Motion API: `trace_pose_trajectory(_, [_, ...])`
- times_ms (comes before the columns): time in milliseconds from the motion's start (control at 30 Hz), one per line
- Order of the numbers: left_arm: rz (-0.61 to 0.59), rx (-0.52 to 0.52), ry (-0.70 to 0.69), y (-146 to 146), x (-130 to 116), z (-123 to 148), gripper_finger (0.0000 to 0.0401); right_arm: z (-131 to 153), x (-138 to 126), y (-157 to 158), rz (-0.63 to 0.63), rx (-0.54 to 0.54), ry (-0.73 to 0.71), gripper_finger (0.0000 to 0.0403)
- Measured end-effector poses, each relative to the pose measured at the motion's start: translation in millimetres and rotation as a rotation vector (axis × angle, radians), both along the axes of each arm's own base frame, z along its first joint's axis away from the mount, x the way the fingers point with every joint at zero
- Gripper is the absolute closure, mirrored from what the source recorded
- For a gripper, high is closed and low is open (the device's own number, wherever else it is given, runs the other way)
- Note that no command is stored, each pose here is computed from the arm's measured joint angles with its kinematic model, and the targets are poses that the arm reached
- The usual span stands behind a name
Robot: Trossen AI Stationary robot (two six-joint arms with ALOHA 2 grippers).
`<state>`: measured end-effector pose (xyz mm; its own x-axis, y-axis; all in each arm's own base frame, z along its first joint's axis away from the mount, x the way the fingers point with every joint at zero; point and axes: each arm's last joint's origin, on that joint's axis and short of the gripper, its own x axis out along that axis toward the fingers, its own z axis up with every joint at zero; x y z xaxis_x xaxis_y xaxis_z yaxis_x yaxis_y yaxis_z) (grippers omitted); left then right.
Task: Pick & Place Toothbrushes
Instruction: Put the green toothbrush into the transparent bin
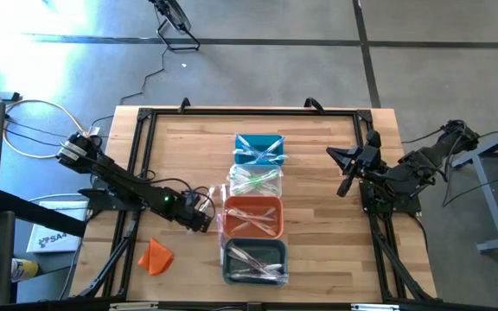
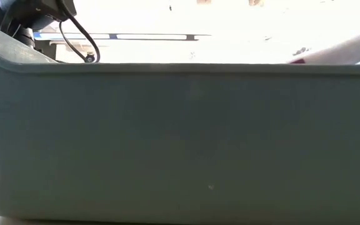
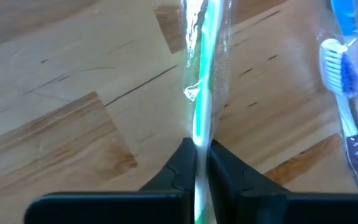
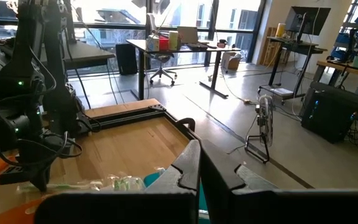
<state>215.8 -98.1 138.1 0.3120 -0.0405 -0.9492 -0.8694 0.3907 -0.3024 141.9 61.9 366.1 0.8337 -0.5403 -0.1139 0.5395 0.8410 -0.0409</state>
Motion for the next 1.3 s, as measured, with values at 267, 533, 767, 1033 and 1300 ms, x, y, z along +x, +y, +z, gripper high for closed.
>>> trace_pose_trajectory(267, [-0.018, -0.044, -0.033, 0.1, -2.9, 11.1, 0.038, 0.0, -0.1, 0.0, 0.0, 0.0, 0.0, 0.0401])
trace_pose_trajectory(533, [-0.048, -0.033, -0.064, 4.6, -11.5, 26.7, 0.0388, 0.0, 0.0, 0.0, 0.002, -0.007, 0.005, 0.0401])
trace_pose_trajectory(767, [-0.078, -0.035, -0.119, 9.0, -20.3, 43.7, 0.0385, 0.0, -0.1, 0.0, 0.002, -0.007, 0.005, 0.0401])
trace_pose_trajectory(1033, [-0.091, 0.013, -0.227, 18.0, -34.4, 67.2, 0.0385, 0.1, -0.1, -0.1, -0.002, -0.008, 0.004, 0.0401])
trace_pose_trajectory(1300, [-0.136, 0.109, -0.408, 26.7, -45.3, 91.9, 0.0384, 0.1, -0.2, -0.3, -0.006, -0.009, 0.004, 0.0401])
